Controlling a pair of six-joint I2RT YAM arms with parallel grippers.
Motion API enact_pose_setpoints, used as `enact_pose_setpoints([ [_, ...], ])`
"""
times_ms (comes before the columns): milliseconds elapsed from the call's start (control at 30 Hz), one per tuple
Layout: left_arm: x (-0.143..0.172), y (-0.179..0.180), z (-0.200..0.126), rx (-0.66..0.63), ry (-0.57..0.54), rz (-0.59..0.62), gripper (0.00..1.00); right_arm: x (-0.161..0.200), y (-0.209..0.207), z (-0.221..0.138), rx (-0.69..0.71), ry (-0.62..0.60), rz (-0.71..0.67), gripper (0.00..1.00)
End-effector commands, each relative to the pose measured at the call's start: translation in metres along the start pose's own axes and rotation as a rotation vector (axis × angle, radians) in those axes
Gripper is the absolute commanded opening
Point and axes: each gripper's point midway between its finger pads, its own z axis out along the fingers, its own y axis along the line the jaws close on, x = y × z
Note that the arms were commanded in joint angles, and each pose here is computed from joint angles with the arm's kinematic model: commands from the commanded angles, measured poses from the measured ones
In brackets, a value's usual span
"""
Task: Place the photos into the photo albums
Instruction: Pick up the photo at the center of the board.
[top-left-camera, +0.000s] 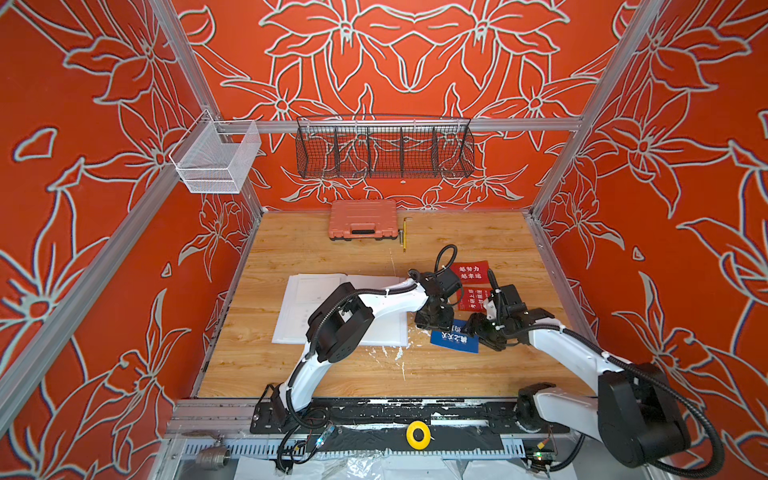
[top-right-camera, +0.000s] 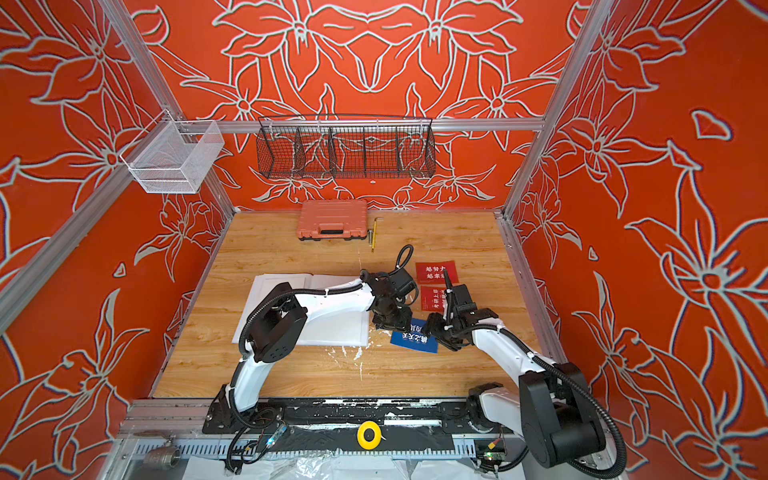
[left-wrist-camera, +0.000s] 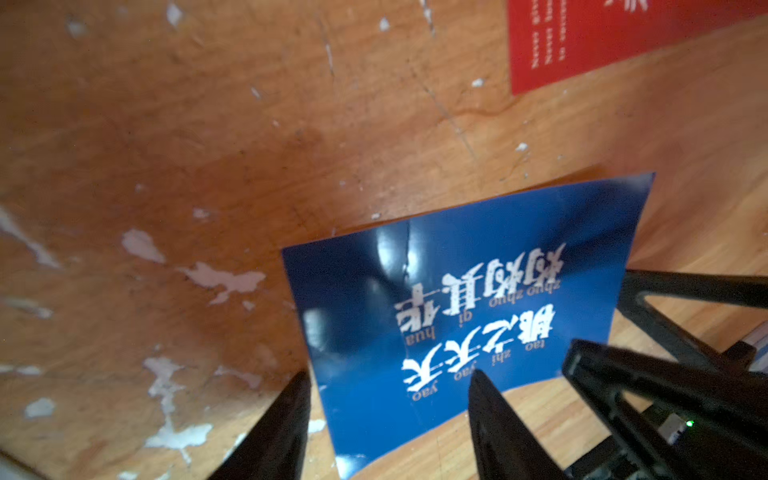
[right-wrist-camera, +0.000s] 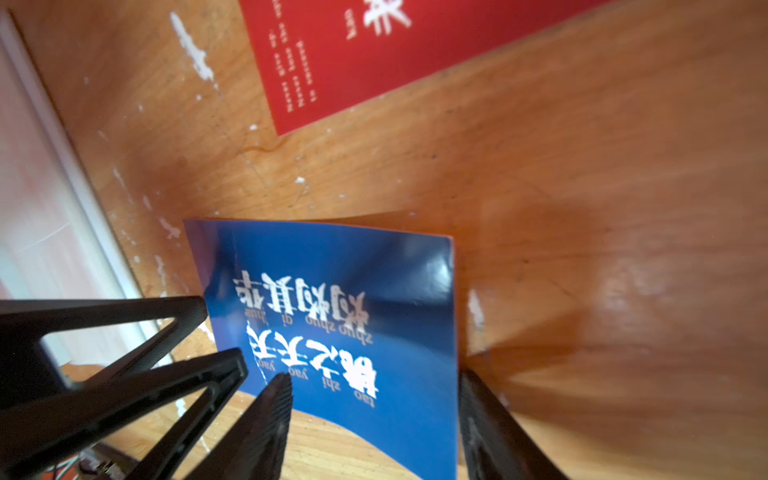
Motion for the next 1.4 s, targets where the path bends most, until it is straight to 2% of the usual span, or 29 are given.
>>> enact_pose_setpoints([
  [0,0.004,0.014,-0.007,-0.037,0.005,-0.011,0.6,0.018,0.001,0.005,-0.044,0.054,0.024,0.63],
  [200,0.008,0.022,-0.007,-0.038,0.007,-0.028,0.59,0.01,0.015,-0.008,-0.099,0.003,-0.008,0.58],
  [733,0.01,0.024,-0.004,-0.017,0.02,-0.04,0.58,0.006,0.037,-0.009,-0.221,-0.006,-0.005,0.39],
  [900,0.011,0.029,-0.002,0.052,0.042,-0.087,0.57,0.005,0.048,-0.015,-0.283,-0.025,-0.036,0.35],
  [1233,0.01,0.034,-0.005,0.051,0.049,-0.074,0.56,0.007,0.077,-0.027,-0.461,-0.028,-0.1,0.33],
  [1367,0.01,0.034,-0.006,0.05,0.047,-0.076,0.56,0.006,0.075,-0.028,-0.448,-0.033,-0.101,0.31],
])
